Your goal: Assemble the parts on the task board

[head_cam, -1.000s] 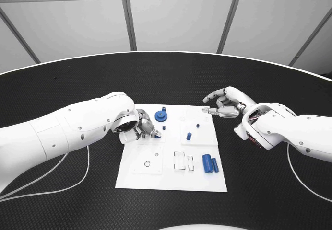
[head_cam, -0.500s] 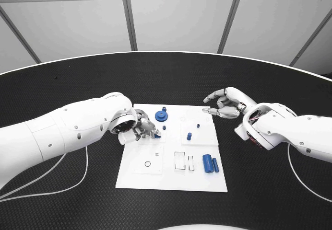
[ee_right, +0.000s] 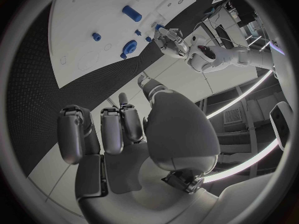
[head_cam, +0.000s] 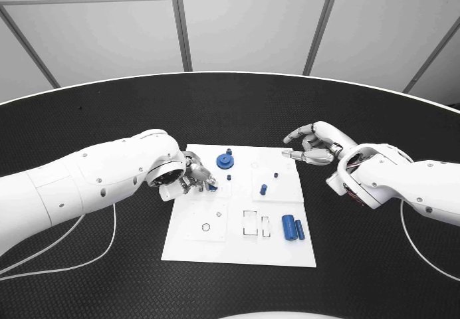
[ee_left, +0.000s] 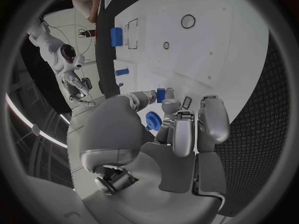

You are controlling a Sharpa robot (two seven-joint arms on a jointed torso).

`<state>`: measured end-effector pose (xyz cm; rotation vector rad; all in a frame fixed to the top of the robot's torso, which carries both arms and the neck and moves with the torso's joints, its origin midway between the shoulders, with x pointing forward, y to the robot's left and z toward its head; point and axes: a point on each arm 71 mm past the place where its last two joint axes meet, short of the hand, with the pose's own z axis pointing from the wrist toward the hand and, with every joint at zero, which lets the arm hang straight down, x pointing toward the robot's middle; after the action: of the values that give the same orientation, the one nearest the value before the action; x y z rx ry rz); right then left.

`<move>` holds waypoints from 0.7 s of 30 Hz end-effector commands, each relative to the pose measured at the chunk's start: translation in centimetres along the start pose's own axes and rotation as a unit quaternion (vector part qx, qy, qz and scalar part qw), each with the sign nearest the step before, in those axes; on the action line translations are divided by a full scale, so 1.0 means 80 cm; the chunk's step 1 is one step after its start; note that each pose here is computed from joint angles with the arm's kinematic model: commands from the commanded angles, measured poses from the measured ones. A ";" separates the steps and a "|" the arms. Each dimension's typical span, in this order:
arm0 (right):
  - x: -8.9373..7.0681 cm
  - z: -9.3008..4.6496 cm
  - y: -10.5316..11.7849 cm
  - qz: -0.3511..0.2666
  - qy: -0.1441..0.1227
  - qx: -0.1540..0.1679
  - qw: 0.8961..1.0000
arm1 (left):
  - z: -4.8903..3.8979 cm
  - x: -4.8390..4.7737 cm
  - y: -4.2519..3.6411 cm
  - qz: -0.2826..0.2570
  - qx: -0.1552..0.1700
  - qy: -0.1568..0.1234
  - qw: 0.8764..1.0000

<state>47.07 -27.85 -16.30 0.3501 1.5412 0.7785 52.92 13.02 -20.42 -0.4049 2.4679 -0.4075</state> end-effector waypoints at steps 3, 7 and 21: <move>0.001 0.001 0.000 0.000 0.001 -0.001 1.000 | 0.000 -0.002 -0.0022 0.021 -0.005 -0.021 1.000; 0.002 0.001 0.001 0.000 0.001 -0.001 1.000 | 0.001 -0.001 -0.0071 0.033 -0.005 -0.026 0.999; 0.002 0.001 0.001 0.000 0.002 -0.001 1.000 | 0.004 0.003 -0.0154 0.072 -0.015 -0.021 0.997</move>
<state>47.11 -27.66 -16.38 0.3470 1.5434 0.7821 53.12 11.81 -20.30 -0.2516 2.4456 -0.3051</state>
